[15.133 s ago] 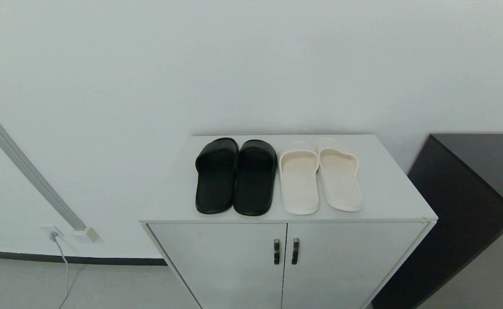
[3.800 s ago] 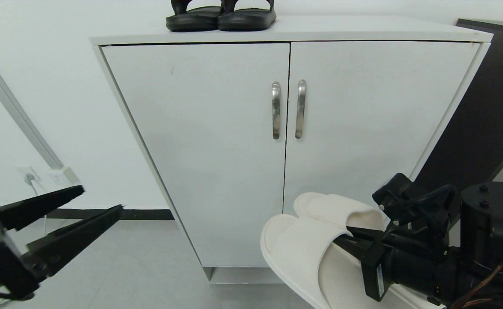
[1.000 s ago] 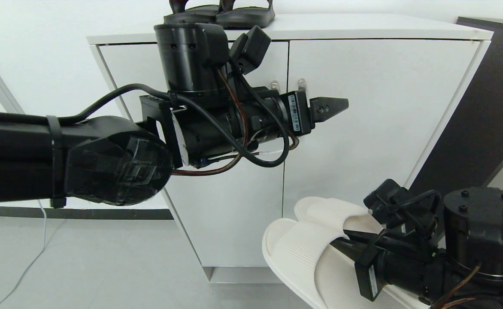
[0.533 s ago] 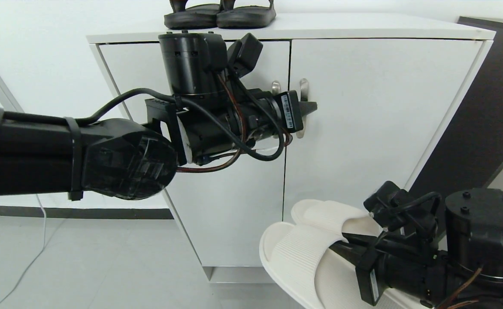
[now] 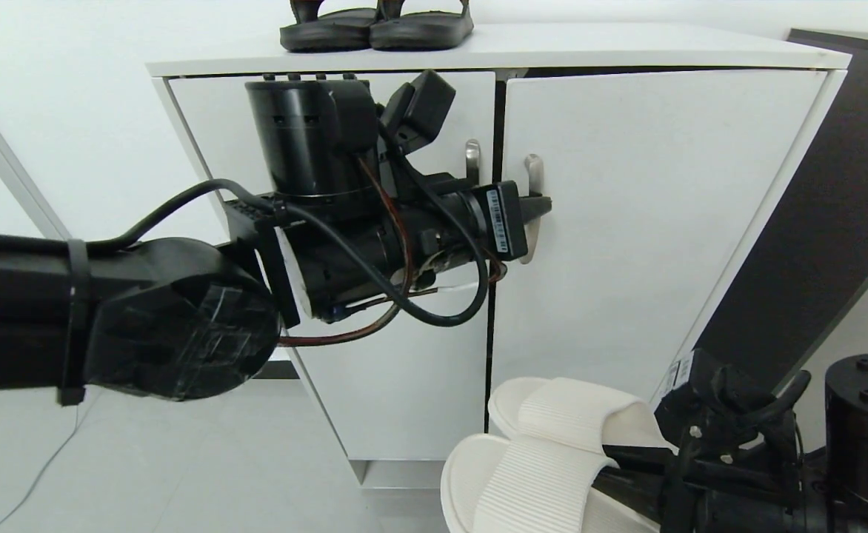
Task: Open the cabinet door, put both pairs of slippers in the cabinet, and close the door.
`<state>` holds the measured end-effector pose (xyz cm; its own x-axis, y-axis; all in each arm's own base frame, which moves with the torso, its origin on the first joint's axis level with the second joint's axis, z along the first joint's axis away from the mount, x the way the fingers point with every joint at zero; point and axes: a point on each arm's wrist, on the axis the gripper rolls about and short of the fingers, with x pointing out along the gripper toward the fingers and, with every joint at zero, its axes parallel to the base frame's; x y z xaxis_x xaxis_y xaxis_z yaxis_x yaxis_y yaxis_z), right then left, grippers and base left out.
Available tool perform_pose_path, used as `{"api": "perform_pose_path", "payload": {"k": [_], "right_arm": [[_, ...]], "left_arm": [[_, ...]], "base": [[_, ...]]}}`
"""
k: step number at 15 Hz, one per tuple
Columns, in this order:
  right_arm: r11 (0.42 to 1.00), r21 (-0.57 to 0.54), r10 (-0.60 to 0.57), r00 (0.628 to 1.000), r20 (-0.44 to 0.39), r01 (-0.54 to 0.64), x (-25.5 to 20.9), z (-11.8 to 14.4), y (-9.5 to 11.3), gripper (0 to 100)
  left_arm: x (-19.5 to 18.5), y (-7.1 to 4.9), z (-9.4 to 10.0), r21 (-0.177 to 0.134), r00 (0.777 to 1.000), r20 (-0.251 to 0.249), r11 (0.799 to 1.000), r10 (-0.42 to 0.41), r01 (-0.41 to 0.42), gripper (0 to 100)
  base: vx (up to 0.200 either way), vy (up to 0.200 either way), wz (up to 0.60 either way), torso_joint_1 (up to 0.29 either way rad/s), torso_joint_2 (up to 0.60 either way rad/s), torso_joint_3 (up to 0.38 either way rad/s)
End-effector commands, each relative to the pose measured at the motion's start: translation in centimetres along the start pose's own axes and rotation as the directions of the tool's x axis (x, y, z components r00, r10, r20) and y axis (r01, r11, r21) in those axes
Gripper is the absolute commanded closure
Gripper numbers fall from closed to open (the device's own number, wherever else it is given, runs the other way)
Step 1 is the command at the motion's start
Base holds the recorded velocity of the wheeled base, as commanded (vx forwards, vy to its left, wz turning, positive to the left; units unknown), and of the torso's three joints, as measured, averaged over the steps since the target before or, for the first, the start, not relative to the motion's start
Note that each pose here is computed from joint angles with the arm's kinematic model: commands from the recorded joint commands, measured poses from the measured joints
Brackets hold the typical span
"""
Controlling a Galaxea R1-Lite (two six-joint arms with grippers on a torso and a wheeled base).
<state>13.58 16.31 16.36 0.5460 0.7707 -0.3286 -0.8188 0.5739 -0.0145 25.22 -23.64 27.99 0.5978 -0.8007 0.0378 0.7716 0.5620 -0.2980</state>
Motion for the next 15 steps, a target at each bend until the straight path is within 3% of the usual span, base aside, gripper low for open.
{"api": "perform_pose_path", "payload": {"k": [1, 5, 7, 10, 11, 12, 15], "right_arm": [[1.000, -0.004, 0.011, 1.000, -0.001, -0.011, -0.2, -0.2, 0.1, 100], [1.000, -0.010, 0.012, 1.000, -0.006, -0.012, -0.2, -0.3, 0.1, 100], [1.000, -0.013, 0.015, 1.000, -0.004, -0.015, -0.2, -0.3, 0.2, 100], [1.000, -0.014, 0.018, 1.000, -0.009, -0.018, -0.1, -0.4, 0.2, 100], [1.000, -0.014, 0.018, 1.000, -0.009, -0.018, -0.1, -0.4, 0.2, 100], [0.999, -0.029, 0.018, 1.000, -0.009, -0.018, -0.2, -0.4, 0.3, 100], [0.999, -0.038, 0.018, 1.000, -0.012, -0.019, -0.2, -0.5, 0.3, 100]], "left_arm": [[-1.7, -0.9, 0.0, 0.004, 1.000, 0.005, 1.000, -0.015, 0.015, 100], [-4.5, -2.0, 0.4, 0.003, 0.999, 0.010, 0.999, -0.037, 0.037, 100], [-5.4, -1.7, 0.7, -0.001, 0.999, 0.021, 1.000, -0.026, 0.027, 100], [-5.0, 0.2, 0.8, -0.020, 1.000, 0.013, 1.000, 0.004, -0.003, 100], [-5.0, 0.2, 0.8, -0.020, 1.000, 0.013, 1.000, 0.002, -0.002, 100], [-4.8, 1.7, 1.0, -0.024, 1.000, -0.003, 1.000, -0.014, 0.014, 100], [-3.5, 2.8, 1.2, -0.028, 1.000, 0.002, 1.000, -0.004, 0.004, 100]], "base": [[0.000, 0.000, 0.00, 0.000, 0.00, 0.000], [0.000, 0.000, 0.00, 0.000, 0.00, 0.000], [0.000, 0.000, 0.00, 0.000, 0.00, 0.000], [0.000, 0.000, 0.00, 0.000, 0.00, 0.000], [0.000, 0.000, 0.00, 0.000, 0.00, 0.000], [0.000, 0.000, 0.00, 0.000, 0.00, 0.000], [0.000, 0.000, 0.00, 0.000, 0.00, 0.000]]}}
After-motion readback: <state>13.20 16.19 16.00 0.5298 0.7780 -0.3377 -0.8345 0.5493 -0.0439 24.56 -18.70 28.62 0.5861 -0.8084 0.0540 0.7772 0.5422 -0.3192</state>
